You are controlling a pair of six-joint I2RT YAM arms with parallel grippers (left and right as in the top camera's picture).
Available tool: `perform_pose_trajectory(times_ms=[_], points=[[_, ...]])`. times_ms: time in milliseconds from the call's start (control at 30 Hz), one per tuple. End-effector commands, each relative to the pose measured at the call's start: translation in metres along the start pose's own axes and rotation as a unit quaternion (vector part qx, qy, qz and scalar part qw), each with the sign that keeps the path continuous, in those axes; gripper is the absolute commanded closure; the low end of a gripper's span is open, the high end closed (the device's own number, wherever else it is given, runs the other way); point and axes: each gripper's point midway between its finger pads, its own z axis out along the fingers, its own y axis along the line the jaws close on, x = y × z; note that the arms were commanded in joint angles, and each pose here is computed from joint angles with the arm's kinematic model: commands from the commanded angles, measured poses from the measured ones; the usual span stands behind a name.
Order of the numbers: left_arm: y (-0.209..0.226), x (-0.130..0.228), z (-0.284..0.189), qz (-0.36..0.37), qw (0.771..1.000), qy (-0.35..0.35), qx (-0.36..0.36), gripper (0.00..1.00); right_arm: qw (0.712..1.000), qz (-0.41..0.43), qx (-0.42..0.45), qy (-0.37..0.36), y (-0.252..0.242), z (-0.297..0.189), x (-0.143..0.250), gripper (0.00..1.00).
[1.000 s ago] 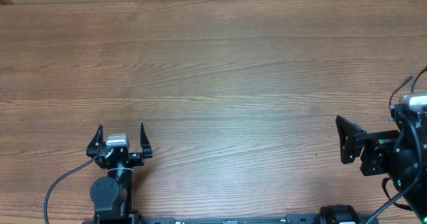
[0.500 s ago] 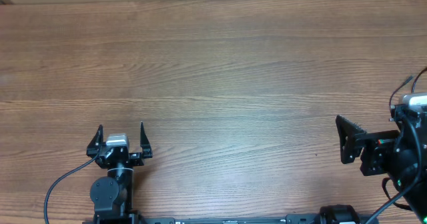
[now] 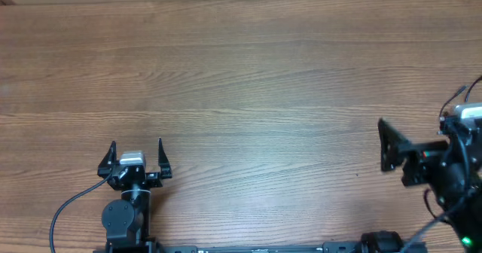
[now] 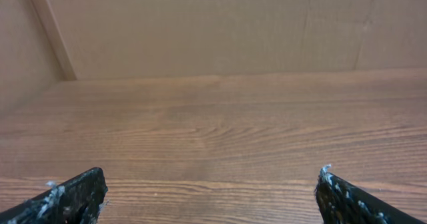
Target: Untangle cables
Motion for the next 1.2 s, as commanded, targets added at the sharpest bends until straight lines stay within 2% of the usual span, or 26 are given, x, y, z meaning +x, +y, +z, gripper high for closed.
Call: perform_pose_trajectory(times_ms=[0, 267, 367, 633, 800, 1167], points=[[0.002, -0.001, 0.000, 0.013, 1.000, -0.003, -0.005, 0.00, 1.000, 0.000, -0.003, -0.023, 0.000, 0.021, 0.021, 0.00], [0.002, -0.001, 0.000, 0.013, 1.000, -0.003, -0.005, 0.00, 0.978, -0.026, -0.097, -0.182, 0.031, 0.063, 0.047, 0.00], [0.002, 0.000, 0.000, 0.013, 1.000, -0.003, -0.005, 0.00, 0.971, -0.022, -0.102, -0.215, 0.032, 0.069, 0.059, 0.00], [0.002, -0.001, 0.000, 0.013, 1.000, -0.003, -0.005, 0.00, 0.970, 0.061, -0.037, -0.232, 0.003, 0.077, 0.077, 0.00], [0.002, 0.000, 0.000, 0.013, 1.000, -0.003, -0.005, 0.01, 0.967, 0.072, 0.006, -0.243, -0.012, 0.073, 0.076, 0.00], [0.002, 0.000, 0.000, 0.013, 1.000, -0.003, -0.005, 0.00, 0.957, 0.071, 0.010, -0.282, -0.015, 0.067, 0.094, 0.00]])
